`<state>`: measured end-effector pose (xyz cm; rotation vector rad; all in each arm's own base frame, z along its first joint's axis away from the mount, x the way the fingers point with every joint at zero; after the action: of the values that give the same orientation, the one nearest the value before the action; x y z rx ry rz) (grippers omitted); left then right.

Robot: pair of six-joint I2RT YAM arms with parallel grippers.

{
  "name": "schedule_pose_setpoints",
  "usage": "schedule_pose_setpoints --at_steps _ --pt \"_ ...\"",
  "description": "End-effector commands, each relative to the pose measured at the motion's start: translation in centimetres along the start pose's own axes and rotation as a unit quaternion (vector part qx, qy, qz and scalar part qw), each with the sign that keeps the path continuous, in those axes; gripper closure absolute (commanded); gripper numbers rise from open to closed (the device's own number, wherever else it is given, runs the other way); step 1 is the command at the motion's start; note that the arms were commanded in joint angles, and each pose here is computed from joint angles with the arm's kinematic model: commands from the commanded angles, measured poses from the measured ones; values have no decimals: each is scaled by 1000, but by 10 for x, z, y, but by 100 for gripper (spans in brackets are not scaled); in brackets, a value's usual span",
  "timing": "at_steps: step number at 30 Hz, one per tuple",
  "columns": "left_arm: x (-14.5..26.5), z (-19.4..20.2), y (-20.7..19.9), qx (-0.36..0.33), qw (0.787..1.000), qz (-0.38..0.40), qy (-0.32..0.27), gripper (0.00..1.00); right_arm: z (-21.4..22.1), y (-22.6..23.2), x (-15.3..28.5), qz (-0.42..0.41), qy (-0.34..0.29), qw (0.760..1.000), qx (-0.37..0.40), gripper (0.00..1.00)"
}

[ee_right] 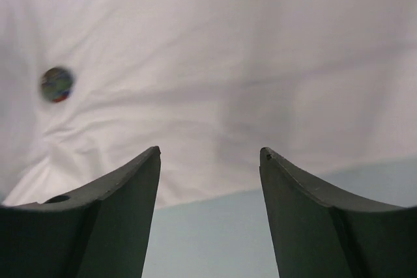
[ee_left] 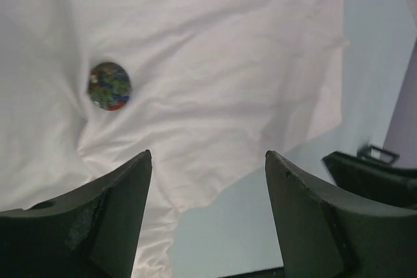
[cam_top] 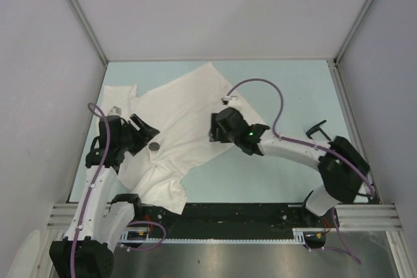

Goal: Remove the brooch from the garment
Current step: Place the brooch in the brooch box, then adjust the clothes at the center of the board.

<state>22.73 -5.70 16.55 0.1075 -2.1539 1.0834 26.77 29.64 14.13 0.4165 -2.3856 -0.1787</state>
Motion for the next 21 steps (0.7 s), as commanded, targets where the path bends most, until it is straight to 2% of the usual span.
schedule_pose_setpoints --at_steps 1,2,5,11,12,14,15,19,21 --pt "24 -22 28 62 988 -122 -76 26 -17 135 -9 -245 -25 969 13 35" --pt "23 -22 30 64 987 -128 -74 26 3 144 -30 -246 4 969 18 36" --pt "6 -18 34 65 988 -128 -52 28 10 170 -48 -291 24 956 17 42" --pt "-38 -12 36 56 991 -117 20 39 3 199 -71 -334 9 942 23 52" --pt "-43 -13 32 52 993 -105 29 46 11 197 -82 -329 21 944 28 58" --pt "-56 -12 26 50 994 -82 49 50 5 203 -91 -325 21 945 25 63" --pt "-60 -12 25 50 994 -78 52 53 15 195 -105 -310 42 950 25 70" --pt "-77 -17 32 56 993 -93 46 54 14 182 -122 -271 51 961 23 78" --pt "-83 -16 41 65 990 -115 43 48 20 169 -128 -258 56 964 20 79"
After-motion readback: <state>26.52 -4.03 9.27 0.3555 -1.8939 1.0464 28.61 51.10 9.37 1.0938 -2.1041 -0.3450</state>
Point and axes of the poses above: each gripper's point midway between its finger pads, its own x axis back along the fingers, its own y axis along the line the jaws close on, z = x × y, the point moved 3 cm from there along x, back along the fingers, and after that the axes turned 6 degrees about x, right-handed, at the moved point
